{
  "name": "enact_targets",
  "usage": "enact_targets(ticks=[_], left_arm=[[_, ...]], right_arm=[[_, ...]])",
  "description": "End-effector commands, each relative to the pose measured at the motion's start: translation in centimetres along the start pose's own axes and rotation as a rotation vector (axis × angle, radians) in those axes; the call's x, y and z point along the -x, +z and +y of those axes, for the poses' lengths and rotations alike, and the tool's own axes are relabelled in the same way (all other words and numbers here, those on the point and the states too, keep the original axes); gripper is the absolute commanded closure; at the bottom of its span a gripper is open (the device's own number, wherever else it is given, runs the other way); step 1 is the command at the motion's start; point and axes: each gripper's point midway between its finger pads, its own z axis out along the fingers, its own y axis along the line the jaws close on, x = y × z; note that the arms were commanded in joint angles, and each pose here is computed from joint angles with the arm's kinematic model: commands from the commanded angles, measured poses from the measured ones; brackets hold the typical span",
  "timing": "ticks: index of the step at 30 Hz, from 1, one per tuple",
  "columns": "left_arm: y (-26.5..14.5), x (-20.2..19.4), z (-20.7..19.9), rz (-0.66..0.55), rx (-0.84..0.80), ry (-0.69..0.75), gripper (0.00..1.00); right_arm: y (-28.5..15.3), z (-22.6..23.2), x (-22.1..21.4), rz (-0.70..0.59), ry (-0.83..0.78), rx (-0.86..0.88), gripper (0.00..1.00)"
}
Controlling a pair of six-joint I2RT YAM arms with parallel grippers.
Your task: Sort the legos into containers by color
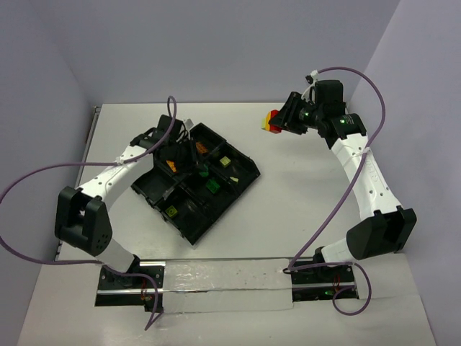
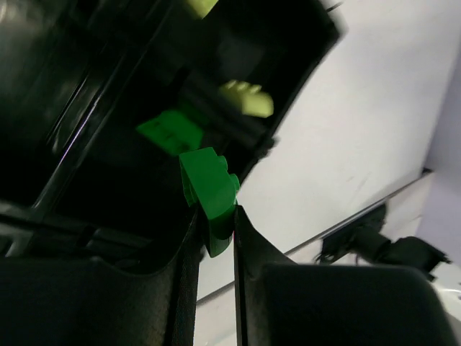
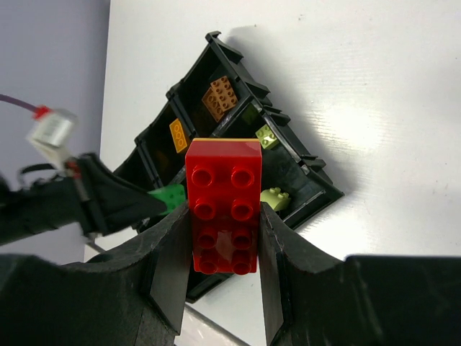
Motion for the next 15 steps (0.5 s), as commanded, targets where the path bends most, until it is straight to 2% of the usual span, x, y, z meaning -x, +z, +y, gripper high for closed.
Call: enact_targets(ticks=[1,3,5,6,8,10,13,14,15], left_arm=[[1.1,-0.3,1.1,-0.004,0.046,0.001,1.00],[1.4,0.0,1.2,-0.018,0.052,-0.003,1.00],[1.7,0.2,0.9,-0.018,0.049,-0.009,0.93],[1.8,0.1,0.9,-0.010,0.051,-0.012,0.87],[2.1,-0.3,1.0,0.008,0.057,-0.012,0.63],[2.1,-0.6,1.0,0.013,0.062,-0.007,0.45],[1.7,-0.6,0.9,0.008,0.064,0.000,0.25],[1.6,-0.6,0.9,0.010,0.066,0.002,0.24],[1.2,-0.3,0.6,0.004,0.060,0.008,0.17]], right_arm=[[-0.3,0.4,0.9,-0.027,-0.022,0.018,1.00],[-0.1,0.4,0.8,-0.024,-0.020,0.020,1.00],[-0.1,0.4,0.7,-0.021,-0.020,0.024,1.00],[-0.2,0.5,0.7,-0.022,-0.022,0.026,1.00],[-0.2,0.5,0.8,-0.024,-0.022,0.025,1.00],[-0.2,0.4,0.7,-0.022,-0.021,0.024,1.00],[0.0,0.3,0.5,-0.014,-0.019,0.028,1.00],[0.0,0.4,0.4,-0.013,-0.018,0.031,1.00],[0.1,0.4,0.3,-0.010,-0.019,0.035,1.00]])
